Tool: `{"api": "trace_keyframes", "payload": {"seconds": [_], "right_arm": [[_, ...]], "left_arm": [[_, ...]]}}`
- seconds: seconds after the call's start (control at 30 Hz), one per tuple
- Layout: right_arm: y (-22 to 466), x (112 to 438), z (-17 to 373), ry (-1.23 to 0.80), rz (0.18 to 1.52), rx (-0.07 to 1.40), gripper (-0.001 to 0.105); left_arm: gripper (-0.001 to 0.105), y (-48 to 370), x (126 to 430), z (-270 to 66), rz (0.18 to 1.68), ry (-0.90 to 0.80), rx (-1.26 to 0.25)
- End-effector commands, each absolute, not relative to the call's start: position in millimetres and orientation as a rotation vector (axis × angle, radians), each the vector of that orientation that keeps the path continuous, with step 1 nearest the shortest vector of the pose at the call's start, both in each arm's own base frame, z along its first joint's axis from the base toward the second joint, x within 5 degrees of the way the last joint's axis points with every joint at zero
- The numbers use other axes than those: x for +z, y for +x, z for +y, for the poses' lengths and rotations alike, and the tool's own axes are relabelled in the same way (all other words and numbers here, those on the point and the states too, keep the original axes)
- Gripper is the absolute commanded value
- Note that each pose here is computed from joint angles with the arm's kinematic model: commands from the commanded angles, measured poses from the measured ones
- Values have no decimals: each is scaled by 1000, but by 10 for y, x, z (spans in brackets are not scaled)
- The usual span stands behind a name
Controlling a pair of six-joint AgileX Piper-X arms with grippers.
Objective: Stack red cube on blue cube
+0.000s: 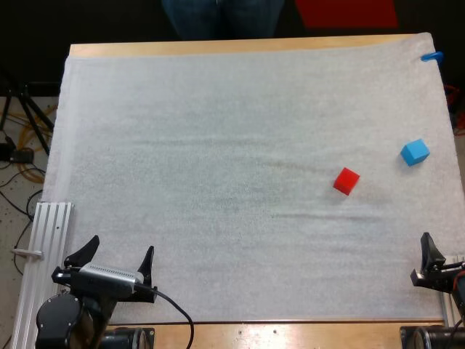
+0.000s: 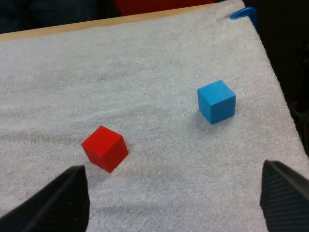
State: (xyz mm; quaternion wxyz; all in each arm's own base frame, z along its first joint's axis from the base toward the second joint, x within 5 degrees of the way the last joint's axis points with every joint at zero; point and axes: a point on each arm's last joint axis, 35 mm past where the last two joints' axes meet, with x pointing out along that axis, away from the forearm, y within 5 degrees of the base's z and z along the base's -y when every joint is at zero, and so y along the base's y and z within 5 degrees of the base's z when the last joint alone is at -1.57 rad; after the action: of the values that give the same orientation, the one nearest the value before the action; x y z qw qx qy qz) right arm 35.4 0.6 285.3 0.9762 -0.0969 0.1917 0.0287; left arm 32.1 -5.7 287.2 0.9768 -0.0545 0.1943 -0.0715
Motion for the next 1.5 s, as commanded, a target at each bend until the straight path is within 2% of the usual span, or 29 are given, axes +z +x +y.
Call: {"api": "trace_keyframes", "payload": {"seconds": [0.0, 1.03, 1.23, 1.37, 1.47], "right_arm": [[355, 2879, 4, -196, 385, 50, 71], [351, 2881, 4, -194, 387, 50, 71], [296, 3065, 6, -194, 349, 51, 71], [383, 3233, 23, -182, 382, 106, 71], [450, 3348, 34, -174, 397, 141, 71]], "left_arm": [[87, 345, 2881, -54, 395, -123, -136], [87, 337, 2902, -54, 390, -144, -132], [87, 250, 3096, -66, 334, -185, -149], [87, 145, 3299, -94, 280, -172, -254], [87, 228, 3430, -112, 317, -166, -325]]}}
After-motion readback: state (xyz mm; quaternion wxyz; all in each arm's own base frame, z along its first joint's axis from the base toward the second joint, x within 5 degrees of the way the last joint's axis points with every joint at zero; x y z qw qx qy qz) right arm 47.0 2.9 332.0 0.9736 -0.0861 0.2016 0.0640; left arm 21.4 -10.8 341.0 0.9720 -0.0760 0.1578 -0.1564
